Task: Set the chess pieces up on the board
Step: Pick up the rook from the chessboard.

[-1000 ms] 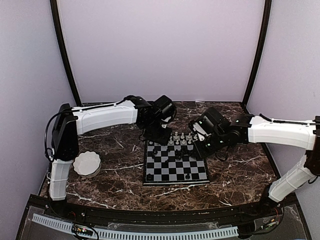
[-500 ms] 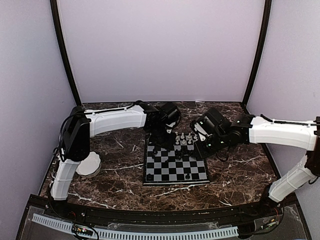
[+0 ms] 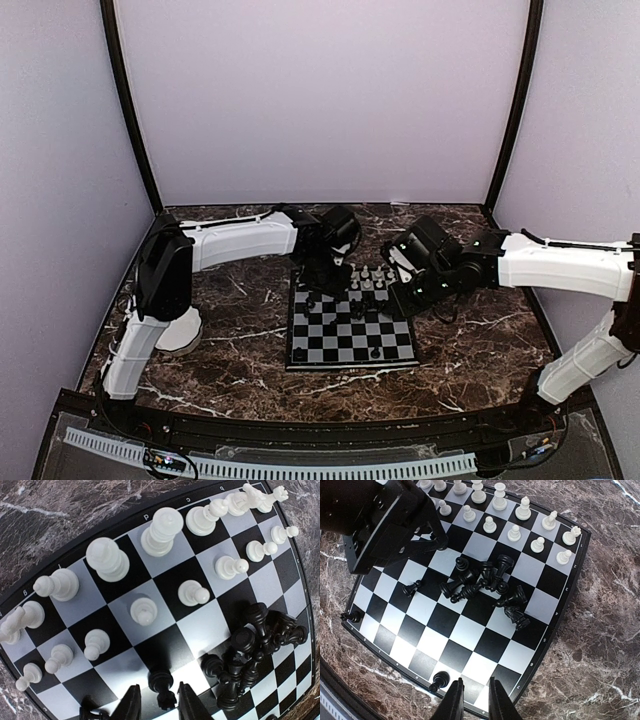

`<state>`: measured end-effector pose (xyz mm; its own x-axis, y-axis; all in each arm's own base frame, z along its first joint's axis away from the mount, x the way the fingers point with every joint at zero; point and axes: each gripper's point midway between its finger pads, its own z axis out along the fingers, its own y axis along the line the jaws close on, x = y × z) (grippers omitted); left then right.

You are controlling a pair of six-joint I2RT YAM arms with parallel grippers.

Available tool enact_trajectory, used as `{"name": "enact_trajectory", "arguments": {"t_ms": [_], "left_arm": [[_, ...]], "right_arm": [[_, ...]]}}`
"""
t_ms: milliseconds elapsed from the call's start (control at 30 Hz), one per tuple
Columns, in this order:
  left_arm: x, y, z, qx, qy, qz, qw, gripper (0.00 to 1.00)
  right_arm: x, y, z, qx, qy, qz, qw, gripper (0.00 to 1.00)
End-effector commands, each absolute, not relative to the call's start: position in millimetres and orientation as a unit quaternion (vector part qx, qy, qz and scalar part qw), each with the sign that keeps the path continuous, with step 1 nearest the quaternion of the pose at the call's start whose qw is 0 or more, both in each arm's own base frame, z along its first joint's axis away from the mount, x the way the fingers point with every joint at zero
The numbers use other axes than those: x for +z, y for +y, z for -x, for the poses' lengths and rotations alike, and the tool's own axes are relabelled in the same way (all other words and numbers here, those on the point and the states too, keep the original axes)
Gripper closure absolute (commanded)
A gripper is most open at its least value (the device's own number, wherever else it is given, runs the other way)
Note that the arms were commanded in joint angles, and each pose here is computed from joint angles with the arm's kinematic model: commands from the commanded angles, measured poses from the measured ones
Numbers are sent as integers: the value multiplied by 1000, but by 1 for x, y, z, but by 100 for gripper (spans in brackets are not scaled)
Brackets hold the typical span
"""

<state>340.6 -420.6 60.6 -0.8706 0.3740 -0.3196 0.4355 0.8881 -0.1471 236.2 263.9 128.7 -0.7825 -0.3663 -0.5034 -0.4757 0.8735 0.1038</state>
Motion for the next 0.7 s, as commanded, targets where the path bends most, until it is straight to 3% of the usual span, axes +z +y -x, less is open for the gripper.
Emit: {"name": "enact_trajectory", "arguments": {"t_ms": [0,300,500,667], "left_arm": [[67,-423,-348,-116,960,-206,148,75],[78,-427,-351,-126,957,-216,149,97],[125,-433,-347,-144,939,-251,185,100],[140,-464,-307,-206,902,-332,182,100]], "right_arm": [[133,260,-240,107,936,220,252,81],[133,256,-241,97,937,221,254,81],[142,231,-254,90,943,173,270,81],[152,198,-267,79,947,113,290,82]]}}
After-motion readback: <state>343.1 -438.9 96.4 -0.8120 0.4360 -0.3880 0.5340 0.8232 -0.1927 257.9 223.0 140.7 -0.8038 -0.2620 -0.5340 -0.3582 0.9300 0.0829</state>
